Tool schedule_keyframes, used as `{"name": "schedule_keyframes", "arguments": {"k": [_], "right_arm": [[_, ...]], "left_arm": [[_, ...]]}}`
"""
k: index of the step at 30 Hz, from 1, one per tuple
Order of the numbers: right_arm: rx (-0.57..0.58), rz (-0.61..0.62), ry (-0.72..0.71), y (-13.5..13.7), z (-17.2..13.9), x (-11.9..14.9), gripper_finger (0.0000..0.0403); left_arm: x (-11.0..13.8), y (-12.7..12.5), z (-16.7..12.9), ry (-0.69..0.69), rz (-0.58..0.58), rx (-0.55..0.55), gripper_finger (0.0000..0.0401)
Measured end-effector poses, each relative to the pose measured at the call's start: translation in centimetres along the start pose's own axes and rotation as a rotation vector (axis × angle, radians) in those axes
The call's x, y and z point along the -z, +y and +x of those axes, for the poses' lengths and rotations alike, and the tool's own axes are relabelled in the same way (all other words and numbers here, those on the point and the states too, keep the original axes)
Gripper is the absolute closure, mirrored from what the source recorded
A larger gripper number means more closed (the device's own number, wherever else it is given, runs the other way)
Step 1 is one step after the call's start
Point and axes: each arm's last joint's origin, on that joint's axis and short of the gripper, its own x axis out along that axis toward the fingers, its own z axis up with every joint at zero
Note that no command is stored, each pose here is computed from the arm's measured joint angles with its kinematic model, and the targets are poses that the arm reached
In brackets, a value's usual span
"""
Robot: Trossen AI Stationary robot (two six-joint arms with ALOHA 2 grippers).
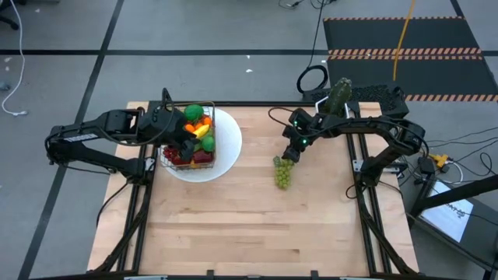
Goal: Build produce basket
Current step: Put the green grapes into the wire basket
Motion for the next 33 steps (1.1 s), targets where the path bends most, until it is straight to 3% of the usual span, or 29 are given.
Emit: {"name": "schedule_keyframes", "arguments": {"k": [3,19,25,33], "right_arm": [[0.003,0.045,-0.003,-0.2,-0.1,0.0,0.0252],[-0.020,0.027,-0.037,-0.7,-0.5,-0.4,0.0256],[-0.065,0.062,-0.005,-1.3,-0.2,0.8,0.0257],[-0.084,0.021,-0.029,-1.3,0.5,1.4,0.0257]], "left_arm": [[0.0,0.0,0.0,0.000,0.001,-0.001,0.0274],[0.0,0.0,0.0,0.004,-0.003,0.005,0.0274],[0.0,0.0,0.0,0.005,0.001,0.007,0.0274],[0.0,0.0,0.0,0.005,0.000,0.007,0.0274]]}}
